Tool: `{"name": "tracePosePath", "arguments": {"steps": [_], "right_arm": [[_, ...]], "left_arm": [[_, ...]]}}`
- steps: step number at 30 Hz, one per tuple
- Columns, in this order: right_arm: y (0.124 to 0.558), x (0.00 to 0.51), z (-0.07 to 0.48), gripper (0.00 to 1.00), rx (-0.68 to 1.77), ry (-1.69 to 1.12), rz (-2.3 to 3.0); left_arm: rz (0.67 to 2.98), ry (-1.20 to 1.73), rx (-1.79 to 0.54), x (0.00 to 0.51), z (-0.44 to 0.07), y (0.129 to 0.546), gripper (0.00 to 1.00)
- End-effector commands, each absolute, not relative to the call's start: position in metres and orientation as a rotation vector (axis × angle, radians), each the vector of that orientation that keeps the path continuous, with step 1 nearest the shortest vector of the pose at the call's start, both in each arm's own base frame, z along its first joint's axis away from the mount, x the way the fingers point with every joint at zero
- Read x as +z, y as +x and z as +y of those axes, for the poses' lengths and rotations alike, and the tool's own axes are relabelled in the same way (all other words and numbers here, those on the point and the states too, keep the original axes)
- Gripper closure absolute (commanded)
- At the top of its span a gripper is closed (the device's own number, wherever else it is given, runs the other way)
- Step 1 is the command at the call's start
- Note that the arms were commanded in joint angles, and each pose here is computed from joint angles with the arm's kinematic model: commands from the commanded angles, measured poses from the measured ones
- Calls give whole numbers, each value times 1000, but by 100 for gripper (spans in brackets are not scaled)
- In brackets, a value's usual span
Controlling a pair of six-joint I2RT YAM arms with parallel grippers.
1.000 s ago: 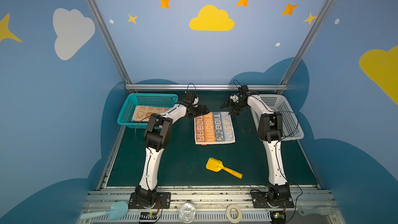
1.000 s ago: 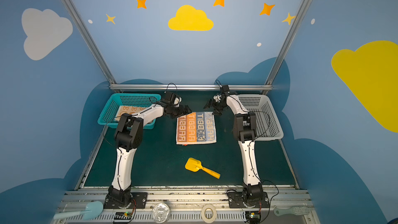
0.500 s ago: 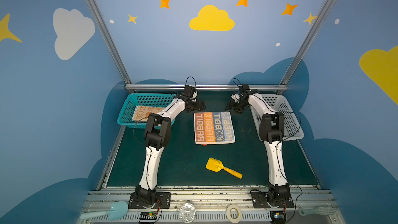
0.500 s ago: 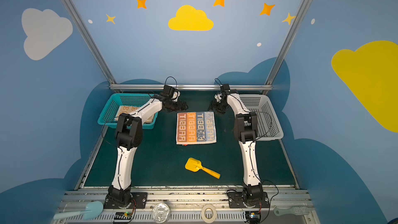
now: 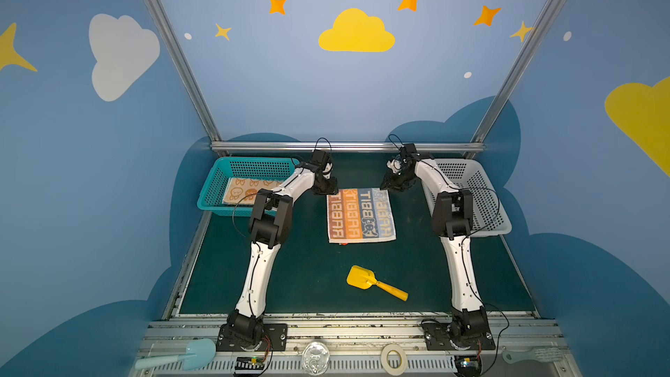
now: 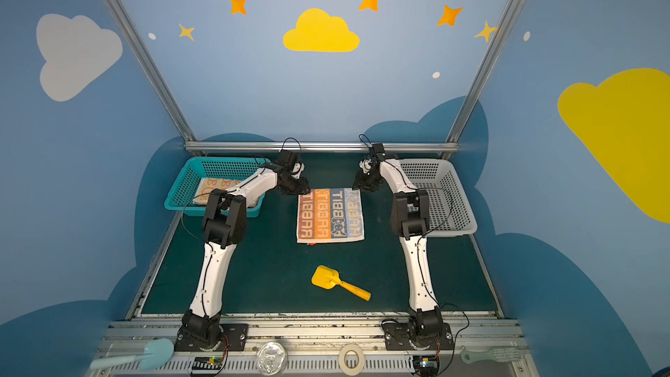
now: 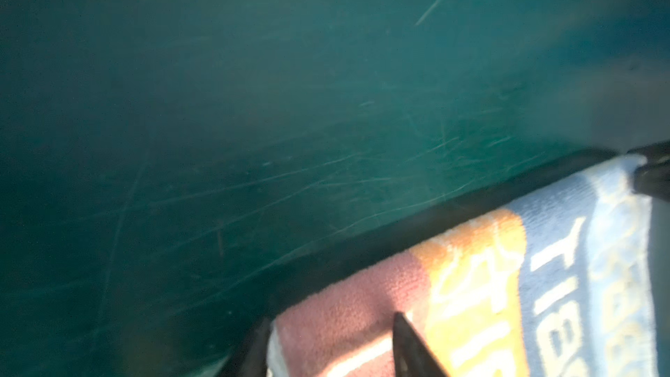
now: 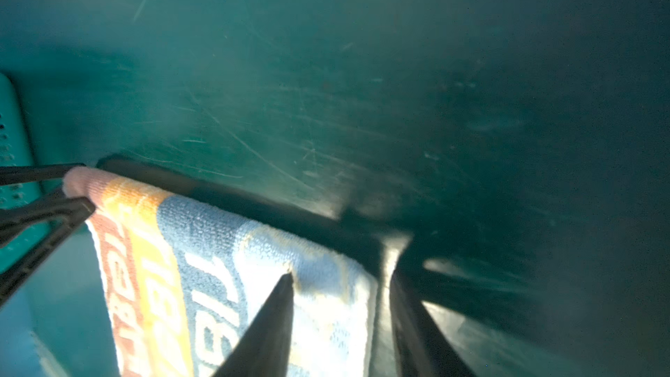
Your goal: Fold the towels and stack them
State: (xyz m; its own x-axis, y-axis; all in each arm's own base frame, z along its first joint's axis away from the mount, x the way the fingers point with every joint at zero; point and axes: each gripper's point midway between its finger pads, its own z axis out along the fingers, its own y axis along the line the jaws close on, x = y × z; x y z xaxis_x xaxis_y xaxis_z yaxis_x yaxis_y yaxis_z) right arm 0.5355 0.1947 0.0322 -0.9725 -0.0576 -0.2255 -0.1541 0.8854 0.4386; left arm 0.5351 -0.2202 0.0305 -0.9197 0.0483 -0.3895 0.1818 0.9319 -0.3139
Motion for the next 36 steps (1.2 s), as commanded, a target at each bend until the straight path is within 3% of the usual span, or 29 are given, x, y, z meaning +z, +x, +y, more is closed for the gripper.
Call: {"name": "tracePosePath", "arguments": {"steps": [1,5,10,24,36], "right_arm": [[531,16,202,68,687,-192,2879],[533,18,203,85,700,-181,2869],[539,42,201,100,733,-155,2827],[502,119,184,100,771,-66,2785],[425,110,174,100,766,17,2867]], "left_arm": [[2770,184,-478,10,-217,524,60],[2774,205,-454,6,-214,524,78],[2763,244,-397,18,-206,531,89],[2548,249,-500,95,-208,513,95],[2500,270,-517,96,-212,442,94]]}}
